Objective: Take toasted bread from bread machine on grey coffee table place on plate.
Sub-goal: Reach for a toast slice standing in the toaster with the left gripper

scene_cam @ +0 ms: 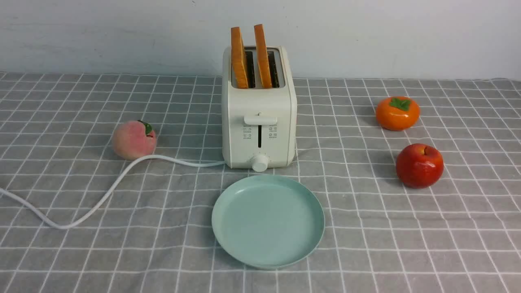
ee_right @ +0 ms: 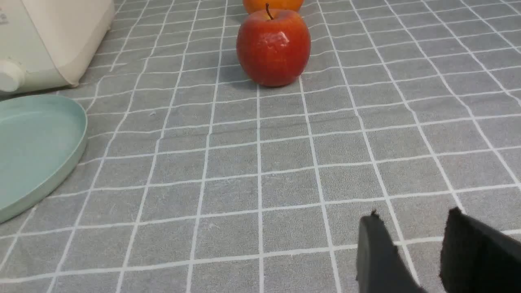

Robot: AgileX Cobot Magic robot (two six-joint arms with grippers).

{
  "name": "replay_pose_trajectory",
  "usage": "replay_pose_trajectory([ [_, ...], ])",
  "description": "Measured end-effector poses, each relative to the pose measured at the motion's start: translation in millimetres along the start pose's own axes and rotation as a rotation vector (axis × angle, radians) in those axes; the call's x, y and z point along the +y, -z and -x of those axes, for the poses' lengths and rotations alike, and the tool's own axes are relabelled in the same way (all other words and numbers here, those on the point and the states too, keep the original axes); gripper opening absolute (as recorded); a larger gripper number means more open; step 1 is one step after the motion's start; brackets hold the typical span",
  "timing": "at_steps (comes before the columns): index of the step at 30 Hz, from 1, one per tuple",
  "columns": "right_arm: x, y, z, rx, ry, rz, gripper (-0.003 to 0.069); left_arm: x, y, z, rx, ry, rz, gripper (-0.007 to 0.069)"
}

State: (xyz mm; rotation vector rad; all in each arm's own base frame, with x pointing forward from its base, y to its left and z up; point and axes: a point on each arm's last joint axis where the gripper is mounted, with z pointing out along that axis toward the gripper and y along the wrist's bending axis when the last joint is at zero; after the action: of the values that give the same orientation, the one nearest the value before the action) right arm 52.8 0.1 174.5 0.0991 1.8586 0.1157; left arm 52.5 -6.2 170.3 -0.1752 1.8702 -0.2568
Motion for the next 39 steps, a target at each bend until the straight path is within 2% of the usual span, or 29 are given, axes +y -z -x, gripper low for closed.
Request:
replay_pose_trajectory([
  [3, 0.1, 0.0, 0.1, -0.001, -0.002, 0.001, 0.0239, -0.2, 0.0, 0.6, -0.007, 0.003, -0.003, 0.0237],
  [5, 2.1, -0.2, 2.3, -0.031, -0.093, 0.025, 0.0239, -2.6, 0.2, 6.0, -0.066, 0.053, -0.03, 0.0237],
  [11, 7.3, 1.5, 17.0, -0.184, -0.412, 0.124, 0.0238, -7.1, 3.3, 23.4, -0.245, 0.321, -0.121, 0.0237],
  [14, 7.5, 1.8, 18.2, -0.195, -0.44, 0.131, 0.0235, -6.6, 4.9, 28.8, -0.302, 0.433, -0.143, 0.0237],
  [16, 7.2, 1.8, 18.2, -0.196, -0.44, 0.128, 0.0235, -5.6, 6.1, 32.3, -0.336, 0.558, -0.164, 0.0237],
  [18, 7.1, 1.8, 18.4, -0.199, -0.436, 0.126, 0.0235, -5.0, 6.5, 33.5, -0.347, 0.611, -0.171, 0.0237],
  [21, 7.5, 3.8, 25.6, -0.279, -0.439, 0.148, 0.0235, -0.5, 8.8, 39.0, -0.418, 0.77, -0.179, 0.0235],
  [24, 10.4, 15.1, 49.6, -0.379, -0.457, 0.188, 0.023, 1.4, 13.7, 48.4, -0.484, 0.848, -0.188, 0.0188],
  [25, 13.0, 25.4, 69.2, -0.425, -0.46, 0.208, 0.0214, -1.7, 19.6, 59.0, -0.512, 0.853, -0.213, 0.0141],
  [26, 13.0, 24.8, 68.8, -0.417, -0.461, 0.205, 0.0211, -2.6, 20.8, 61.0, -0.514, 0.849, -0.219, 0.0132],
  [27, 18.0, 41.4, 104.7, -0.445, -0.454, 0.219, 0.0179, -10.5, 33.7, 80.8, -0.552, 0.82, -0.27, 0.0047],
  [28, 17.9, 43.2, 104.2, -0.445, -0.454, 0.219, 0.0168, -13.0, 37.5, 86.1, -0.559, 0.804, -0.284, 0.0027],
  [29, 21.0, 49.2, 125.3, -0.431, -0.444, 0.212, 0.0141, -18.5, 45.3, 96.7, -0.569, 0.766, -0.311, -0.0004],
  [30, 24.9, 56.2, 152.4, -0.377, -0.416, 0.186, 0.008, -28.7, 56.6, 114.9, -0.564, 0.687, -0.344, -0.0014],
  [32, 29.9, 61.1, 188.6, -0.245, -0.334, 0.124, 0.0012, -44.0, 63.0, 138.1, -0.49, 0.573, -0.367, -0.0014],
  [33, 32.3, 53.6, 202.7, -0.111, -0.276, 0.077, -0.0013, -54.3, 57.2, 148.7, -0.375, 0.506, -0.37, -0.0014],
  [35, 35.7, 44.9, 222.5, 0.045, -0.182, 0.035, -0.0017, -68.8, 45.9, 164.6, -0.19, 0.438, -0.377, -0.0014],
  [38, 38.3, 27.7, 232.2, 0.225, -0.094, 0.007, -0.0017, -79.8, 20.6, 174.3, 0.059, 0.368, -0.35, -0.0014],
  [39, 39.8, 14.4, 234.7, 0.329, -0.051, 0.001, -0.0017, -83.4, -2.0, 178.4, 0.225, 0.323, -0.313, -0.0014],
])
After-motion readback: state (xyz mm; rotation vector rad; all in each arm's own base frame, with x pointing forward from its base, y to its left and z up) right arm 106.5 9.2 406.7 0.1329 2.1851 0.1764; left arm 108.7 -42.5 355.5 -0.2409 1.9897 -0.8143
